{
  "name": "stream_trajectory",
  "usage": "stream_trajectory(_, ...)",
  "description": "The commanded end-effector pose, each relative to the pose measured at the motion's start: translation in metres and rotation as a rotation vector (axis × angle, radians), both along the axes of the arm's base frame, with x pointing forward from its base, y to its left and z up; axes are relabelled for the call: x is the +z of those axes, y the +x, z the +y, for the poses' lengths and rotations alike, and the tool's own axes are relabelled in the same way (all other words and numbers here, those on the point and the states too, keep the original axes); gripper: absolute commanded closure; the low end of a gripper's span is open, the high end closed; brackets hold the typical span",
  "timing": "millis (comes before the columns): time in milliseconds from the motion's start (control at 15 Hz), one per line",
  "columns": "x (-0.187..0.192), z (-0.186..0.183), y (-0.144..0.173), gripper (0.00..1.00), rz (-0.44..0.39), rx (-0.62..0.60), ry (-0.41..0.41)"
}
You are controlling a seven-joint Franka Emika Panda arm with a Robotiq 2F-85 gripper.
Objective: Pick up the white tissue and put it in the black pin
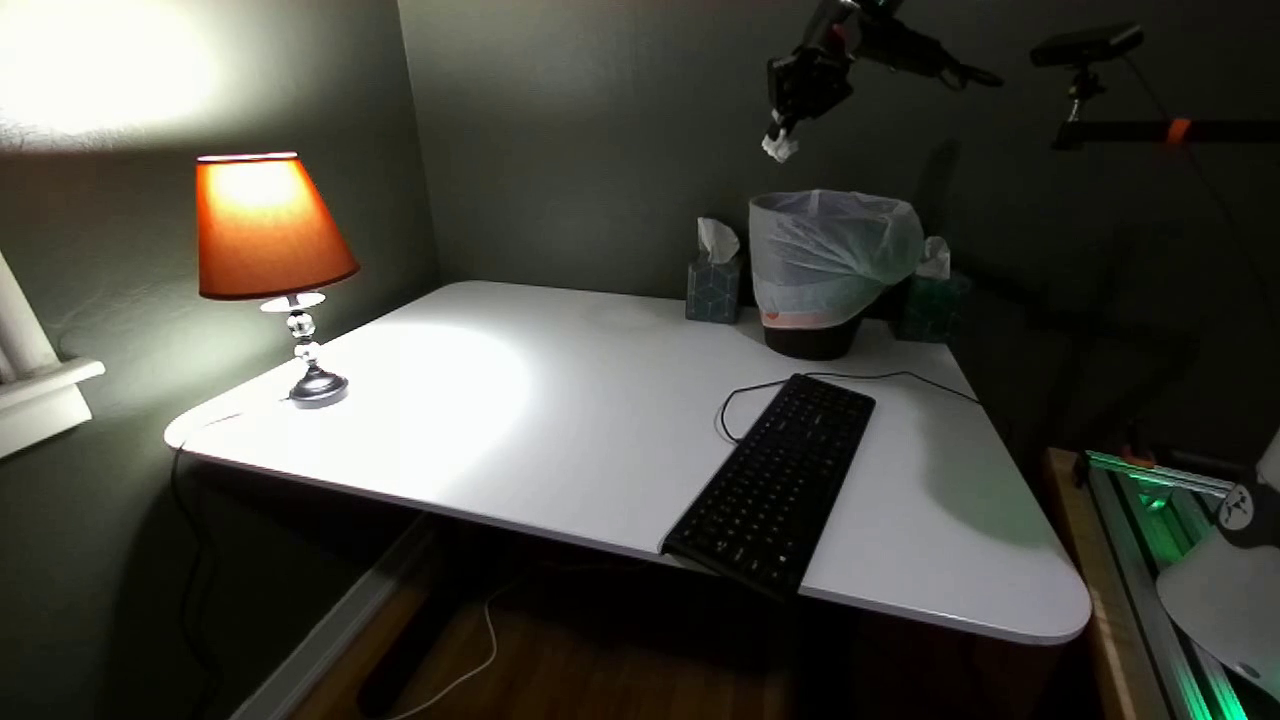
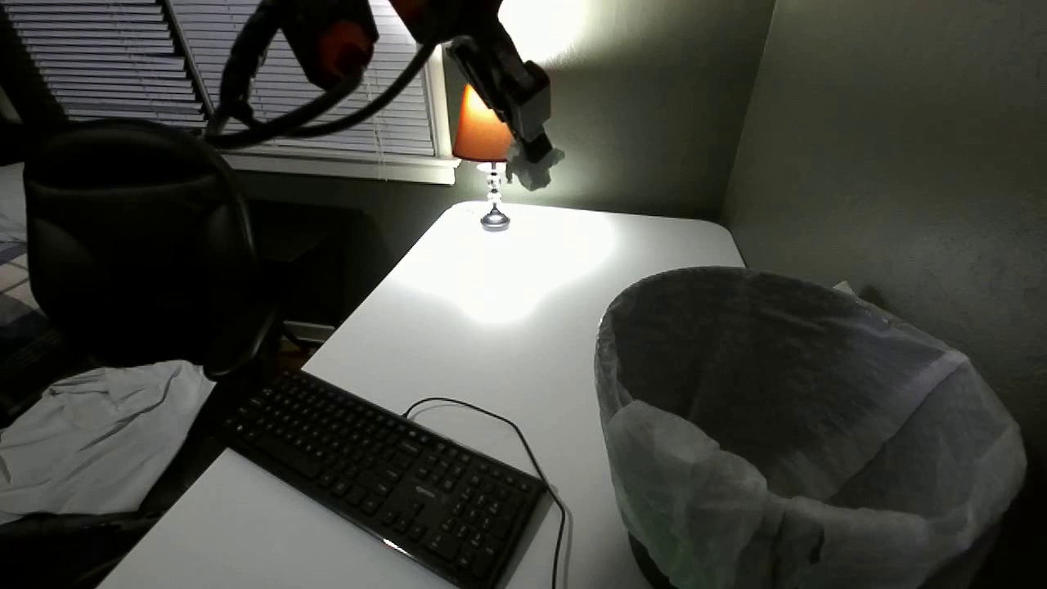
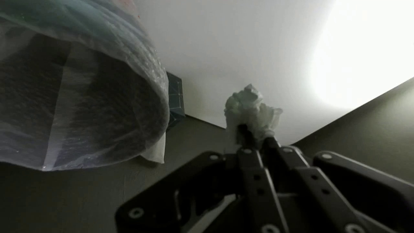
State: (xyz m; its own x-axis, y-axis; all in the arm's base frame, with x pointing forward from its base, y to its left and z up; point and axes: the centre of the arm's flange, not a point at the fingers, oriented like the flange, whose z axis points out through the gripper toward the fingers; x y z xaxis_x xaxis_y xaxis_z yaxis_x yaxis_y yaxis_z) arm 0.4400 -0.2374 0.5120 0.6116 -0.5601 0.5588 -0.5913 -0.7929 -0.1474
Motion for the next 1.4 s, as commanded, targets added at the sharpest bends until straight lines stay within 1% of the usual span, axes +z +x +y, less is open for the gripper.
stream_trajectory(0,0.014,-0.018,-0.007,0.98,-0.065,-0.065,0.019)
stream_trajectory(200,0.024,-0.040,-0.008,0.98,-0.089,-0.142,0.065)
stream_trajectory(400,0.027,-0.056,-0.015,0.98,-0.145,-0.274,0.130)
stream_trajectory(667,0.029,-0.073,-0.025,0.98,-0.209,-0.447,0.180)
stream_trajectory(1000,0.030,-0.091,-0.033,0.98,-0.281,-0.597,0.213)
stream_trajectory(1333,0.027,-0.101,-0.036,0.98,-0.314,-0.702,0.236)
